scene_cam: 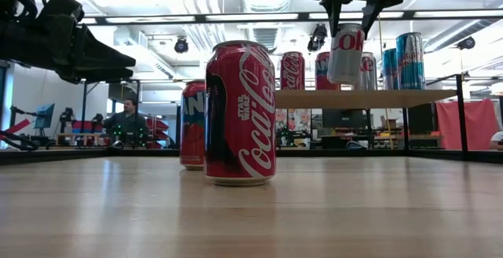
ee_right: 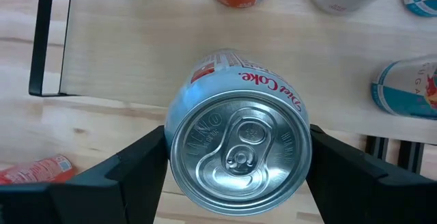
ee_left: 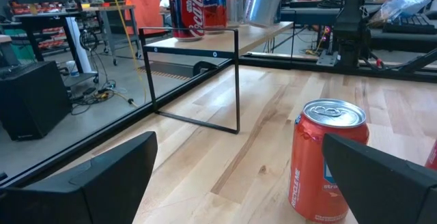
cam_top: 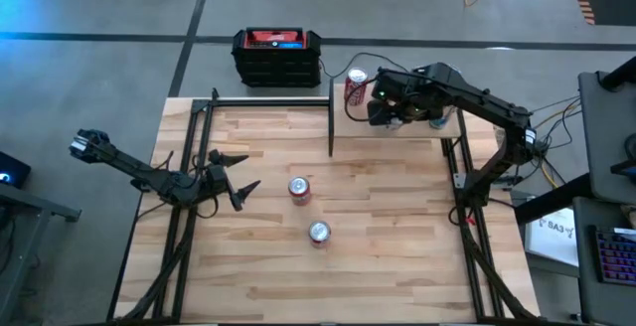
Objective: Place canned beverage on shelf
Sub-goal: Put the silver soda can on the shelf aligned with the other silver soda can
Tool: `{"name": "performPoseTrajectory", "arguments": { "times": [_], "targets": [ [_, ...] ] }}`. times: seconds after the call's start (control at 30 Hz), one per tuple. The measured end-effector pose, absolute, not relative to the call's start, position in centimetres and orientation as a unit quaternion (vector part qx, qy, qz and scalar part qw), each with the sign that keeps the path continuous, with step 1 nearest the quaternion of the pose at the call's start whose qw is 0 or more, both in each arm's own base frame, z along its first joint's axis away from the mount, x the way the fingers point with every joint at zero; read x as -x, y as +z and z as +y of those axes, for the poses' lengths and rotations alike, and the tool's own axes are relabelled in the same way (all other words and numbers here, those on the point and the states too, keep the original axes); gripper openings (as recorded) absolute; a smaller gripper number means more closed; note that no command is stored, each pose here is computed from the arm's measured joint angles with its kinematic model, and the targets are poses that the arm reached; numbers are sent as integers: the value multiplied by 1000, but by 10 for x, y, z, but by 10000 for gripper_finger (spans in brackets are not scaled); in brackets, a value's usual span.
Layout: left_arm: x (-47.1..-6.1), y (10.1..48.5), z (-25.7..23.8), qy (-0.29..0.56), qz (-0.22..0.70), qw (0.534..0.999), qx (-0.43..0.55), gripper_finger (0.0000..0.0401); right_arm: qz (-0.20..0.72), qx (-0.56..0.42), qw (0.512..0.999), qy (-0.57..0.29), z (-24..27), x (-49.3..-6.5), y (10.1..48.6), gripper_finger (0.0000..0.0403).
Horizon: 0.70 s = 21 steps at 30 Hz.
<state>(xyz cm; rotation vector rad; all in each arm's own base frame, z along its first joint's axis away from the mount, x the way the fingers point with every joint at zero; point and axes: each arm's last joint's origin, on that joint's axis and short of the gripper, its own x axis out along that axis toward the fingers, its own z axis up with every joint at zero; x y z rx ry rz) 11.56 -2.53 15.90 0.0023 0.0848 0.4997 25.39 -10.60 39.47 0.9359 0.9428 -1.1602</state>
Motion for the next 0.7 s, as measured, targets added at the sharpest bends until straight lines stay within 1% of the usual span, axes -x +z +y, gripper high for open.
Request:
{"name": "performPoseTrajectory", "arguments": {
  "times": [0.7],
  "targets": [
    [-116, 159, -25, 247, 42, 968, -1, 400, 425, -404, 614, -528, -127, -261, 381, 279]
  ]
}}
